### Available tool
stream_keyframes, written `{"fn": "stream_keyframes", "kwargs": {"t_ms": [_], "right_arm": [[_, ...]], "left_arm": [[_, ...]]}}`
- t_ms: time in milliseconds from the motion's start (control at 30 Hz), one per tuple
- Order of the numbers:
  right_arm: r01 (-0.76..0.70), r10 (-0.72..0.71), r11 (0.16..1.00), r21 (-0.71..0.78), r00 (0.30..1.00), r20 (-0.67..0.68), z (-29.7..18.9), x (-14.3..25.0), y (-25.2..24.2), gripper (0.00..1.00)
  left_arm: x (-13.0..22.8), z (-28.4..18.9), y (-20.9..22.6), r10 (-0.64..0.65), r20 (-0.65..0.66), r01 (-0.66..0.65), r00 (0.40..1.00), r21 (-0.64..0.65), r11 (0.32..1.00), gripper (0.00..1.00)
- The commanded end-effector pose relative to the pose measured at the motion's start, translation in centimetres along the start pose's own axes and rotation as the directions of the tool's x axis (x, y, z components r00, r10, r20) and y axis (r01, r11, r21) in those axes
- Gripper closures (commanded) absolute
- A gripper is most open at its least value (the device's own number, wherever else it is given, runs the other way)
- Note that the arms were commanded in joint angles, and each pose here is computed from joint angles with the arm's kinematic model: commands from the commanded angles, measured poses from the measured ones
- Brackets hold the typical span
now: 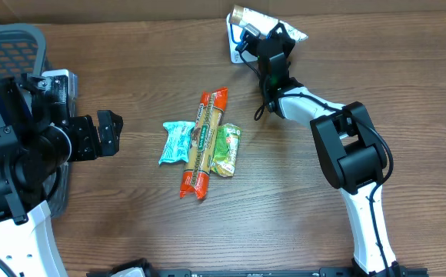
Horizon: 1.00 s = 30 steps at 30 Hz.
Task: Scan the item barcode
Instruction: 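Hold the tube's barcode side in front of the scanner, then carry the tube right and lower it onto the table edge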
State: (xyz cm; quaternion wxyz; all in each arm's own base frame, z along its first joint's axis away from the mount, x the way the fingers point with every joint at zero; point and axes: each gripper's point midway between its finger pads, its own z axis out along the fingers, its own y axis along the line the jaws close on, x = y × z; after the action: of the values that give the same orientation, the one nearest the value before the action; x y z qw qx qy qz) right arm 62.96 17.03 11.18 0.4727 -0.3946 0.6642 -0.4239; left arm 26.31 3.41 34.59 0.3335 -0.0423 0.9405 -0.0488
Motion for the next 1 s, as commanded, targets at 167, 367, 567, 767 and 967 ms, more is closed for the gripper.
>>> {"fn": "stream_keyframes", "kwargs": {"t_ms": [167, 367, 567, 767, 967], "right_arm": [[-0.07, 0.068, 0.997, 0.035, 0.996, 0.061, -0.2, -1.8, -3.1, 0.96], [-0.072, 0.07, 0.997, 0.009, 0.99, 0.125, -0.2, -2.9, -2.8, 0.96], [-0.118, 0.115, 0.993, 0.014, 0.986, 0.121, 0.2, -2.4, -3.3, 0.96], [-0.162, 0.158, 0.986, 0.026, 0.981, 0.113, 0.8, -1.7, -4.4, 0.96], [-0.156, 0.152, 0.987, 0.024, 0.982, 0.111, 0.5, -2.1, -4.2, 0.96]], "left_arm": [[0.1, 0.1, -0.1, 0.014, -0.002, -0.014, 1.0, 0.01, 1.0, 0.01], [0.1, 0.1, -0.1, 0.014, -0.002, -0.014, 1.0, 0.01, 1.0, 0.0], [0.1, 0.1, -0.1, 0.014, -0.002, -0.014, 1.0, 0.01, 1.0, 0.0], [0.1, 0.1, -0.1, 0.014, -0.002, -0.014, 1.0, 0.01, 1.0, 0.01], [0.1, 0.1, -0.1, 0.014, -0.002, -0.014, 1.0, 0.01, 1.0, 0.01]]}}
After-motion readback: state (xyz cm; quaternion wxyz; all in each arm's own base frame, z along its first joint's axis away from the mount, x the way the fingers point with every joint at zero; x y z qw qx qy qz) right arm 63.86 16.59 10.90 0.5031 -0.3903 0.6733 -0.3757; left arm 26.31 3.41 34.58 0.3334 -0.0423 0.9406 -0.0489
